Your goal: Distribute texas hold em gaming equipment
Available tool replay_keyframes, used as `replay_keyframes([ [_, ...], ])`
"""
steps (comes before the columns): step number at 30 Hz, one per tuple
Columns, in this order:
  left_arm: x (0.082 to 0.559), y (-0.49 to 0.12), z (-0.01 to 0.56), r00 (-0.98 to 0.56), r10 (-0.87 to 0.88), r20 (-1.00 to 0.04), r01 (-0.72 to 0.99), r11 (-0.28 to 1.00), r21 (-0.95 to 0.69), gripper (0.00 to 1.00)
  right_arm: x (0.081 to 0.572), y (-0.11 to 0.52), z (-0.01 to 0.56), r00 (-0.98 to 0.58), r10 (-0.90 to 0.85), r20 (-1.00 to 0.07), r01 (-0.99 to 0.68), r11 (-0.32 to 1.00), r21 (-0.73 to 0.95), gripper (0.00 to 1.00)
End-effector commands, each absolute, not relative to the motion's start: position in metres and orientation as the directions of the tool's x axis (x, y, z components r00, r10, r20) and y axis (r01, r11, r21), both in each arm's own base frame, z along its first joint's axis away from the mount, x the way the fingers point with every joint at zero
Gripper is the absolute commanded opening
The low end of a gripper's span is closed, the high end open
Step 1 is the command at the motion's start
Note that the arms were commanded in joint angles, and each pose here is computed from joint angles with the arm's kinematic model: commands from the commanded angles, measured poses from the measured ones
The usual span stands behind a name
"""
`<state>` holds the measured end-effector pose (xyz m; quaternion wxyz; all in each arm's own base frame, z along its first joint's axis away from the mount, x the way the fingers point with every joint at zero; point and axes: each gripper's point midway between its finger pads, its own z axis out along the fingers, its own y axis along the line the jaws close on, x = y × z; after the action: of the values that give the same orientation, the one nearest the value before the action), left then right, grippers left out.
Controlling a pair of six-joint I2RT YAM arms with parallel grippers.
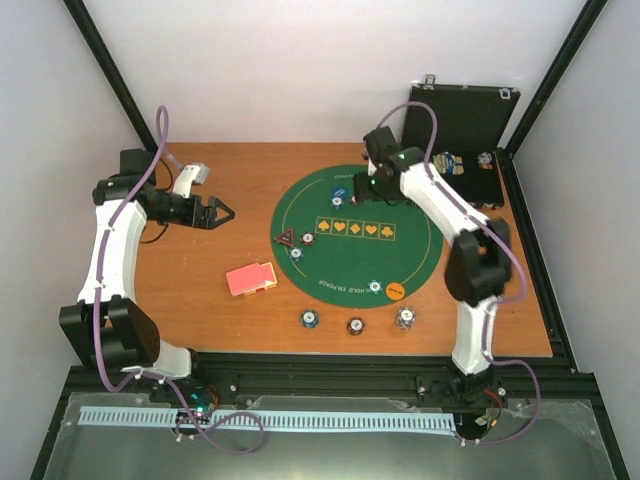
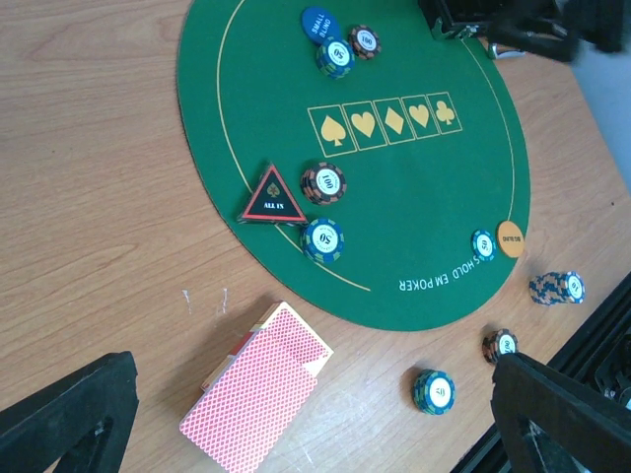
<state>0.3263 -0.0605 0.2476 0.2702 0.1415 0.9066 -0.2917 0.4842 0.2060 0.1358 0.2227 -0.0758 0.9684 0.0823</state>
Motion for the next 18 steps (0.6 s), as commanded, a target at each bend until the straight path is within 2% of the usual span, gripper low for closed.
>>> replay_keyframes([
  [1,0.315,-0.063,0.260,-0.789,0.118,-0.603,0.447,0.783,-0.433,1.00,0.404,0.229,0.153,-0.863,-0.167,-0.477,-0.249,0.962,0.115,0.68],
  [5,0.312,-0.064,0.260,-0.790,0.110,-0.603,0.444,0.781,-0.439,1.00,0.317,0.238,0.126,-0.878,-0.219,-0.427,-0.291,0.950,0.111,0.71],
  [9,0.311,-0.062,0.255,-0.798,0.111,-0.593,0.434,0.788,-0.436,1.00,0.254,0.237,0.107,-0.892,-0.215,-0.398,-0.289,0.948,0.134,0.75],
  [13,0.309,-0.062,0.254,-0.798,0.111,-0.592,0.432,0.790,-0.435,1.00,0.215,0.236,0.098,-0.896,-0.219,-0.386,-0.296,0.943,0.152,0.80],
  [18,0.307,-0.063,0.254,-0.798,0.109,-0.593,0.432,0.789,-0.436,1.00,0.185,0.241,0.086,-0.901,-0.251,-0.353,-0.323,0.932,0.163,0.81],
])
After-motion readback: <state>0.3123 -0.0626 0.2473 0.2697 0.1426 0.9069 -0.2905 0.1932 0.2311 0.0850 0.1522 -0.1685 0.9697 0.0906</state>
